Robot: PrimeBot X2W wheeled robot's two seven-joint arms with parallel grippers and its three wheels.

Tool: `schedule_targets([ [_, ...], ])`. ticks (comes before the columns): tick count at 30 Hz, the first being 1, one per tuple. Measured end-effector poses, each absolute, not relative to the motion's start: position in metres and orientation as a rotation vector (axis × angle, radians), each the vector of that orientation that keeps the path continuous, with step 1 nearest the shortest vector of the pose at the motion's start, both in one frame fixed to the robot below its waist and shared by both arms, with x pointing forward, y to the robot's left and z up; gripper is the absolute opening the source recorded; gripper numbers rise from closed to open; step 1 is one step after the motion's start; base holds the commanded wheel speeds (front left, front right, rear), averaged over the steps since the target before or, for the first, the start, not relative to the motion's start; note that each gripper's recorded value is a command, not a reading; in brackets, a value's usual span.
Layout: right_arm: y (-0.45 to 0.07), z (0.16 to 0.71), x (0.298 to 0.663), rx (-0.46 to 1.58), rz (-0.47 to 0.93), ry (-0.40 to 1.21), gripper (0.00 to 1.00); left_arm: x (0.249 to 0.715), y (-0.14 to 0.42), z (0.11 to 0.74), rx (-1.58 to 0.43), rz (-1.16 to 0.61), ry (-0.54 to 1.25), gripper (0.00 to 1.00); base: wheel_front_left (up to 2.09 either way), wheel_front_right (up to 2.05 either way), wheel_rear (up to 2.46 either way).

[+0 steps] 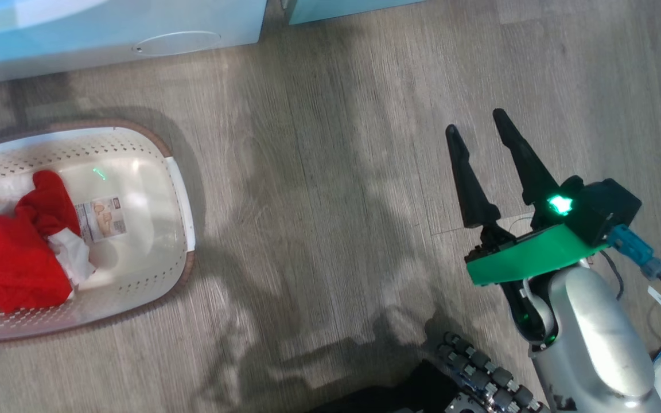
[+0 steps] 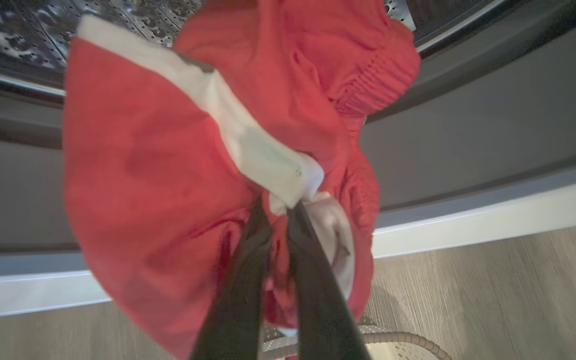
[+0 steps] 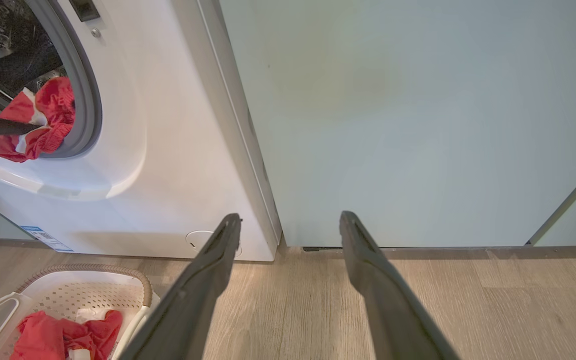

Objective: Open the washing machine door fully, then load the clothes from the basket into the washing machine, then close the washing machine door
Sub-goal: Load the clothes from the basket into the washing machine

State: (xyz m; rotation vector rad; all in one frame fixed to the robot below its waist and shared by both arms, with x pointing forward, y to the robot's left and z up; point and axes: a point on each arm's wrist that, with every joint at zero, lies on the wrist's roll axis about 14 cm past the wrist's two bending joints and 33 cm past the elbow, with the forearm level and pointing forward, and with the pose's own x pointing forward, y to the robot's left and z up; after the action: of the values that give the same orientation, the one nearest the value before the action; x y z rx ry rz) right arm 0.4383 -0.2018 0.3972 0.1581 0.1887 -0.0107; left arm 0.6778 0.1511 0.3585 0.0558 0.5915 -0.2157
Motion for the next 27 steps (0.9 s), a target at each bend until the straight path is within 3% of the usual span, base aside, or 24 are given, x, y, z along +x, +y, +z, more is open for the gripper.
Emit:
schedule_targets([
  [6, -0.2, 0.394, 0.437, 0.158, -0.005, 0.198, 1.0, 0.688, 0.143, 0.365, 0.0, -0.226, 0.546, 0.0, 0.0, 0.0, 0.0],
  [12, -0.199, 0.382, 0.435, 0.161, -0.007, 0.233, 1.0, 0.723, 0.124, 0.395, -0.075, -0.25, 0.375, 0.0, 0.0, 0.0, 0.0],
  [27, -0.212, 0.359, 0.434, 0.157, -0.043, 0.293, 1.0, 0.799, 0.118, 0.451, 0.018, -0.253, 0.042, 0.0, 0.0, 0.0, 0.0],
])
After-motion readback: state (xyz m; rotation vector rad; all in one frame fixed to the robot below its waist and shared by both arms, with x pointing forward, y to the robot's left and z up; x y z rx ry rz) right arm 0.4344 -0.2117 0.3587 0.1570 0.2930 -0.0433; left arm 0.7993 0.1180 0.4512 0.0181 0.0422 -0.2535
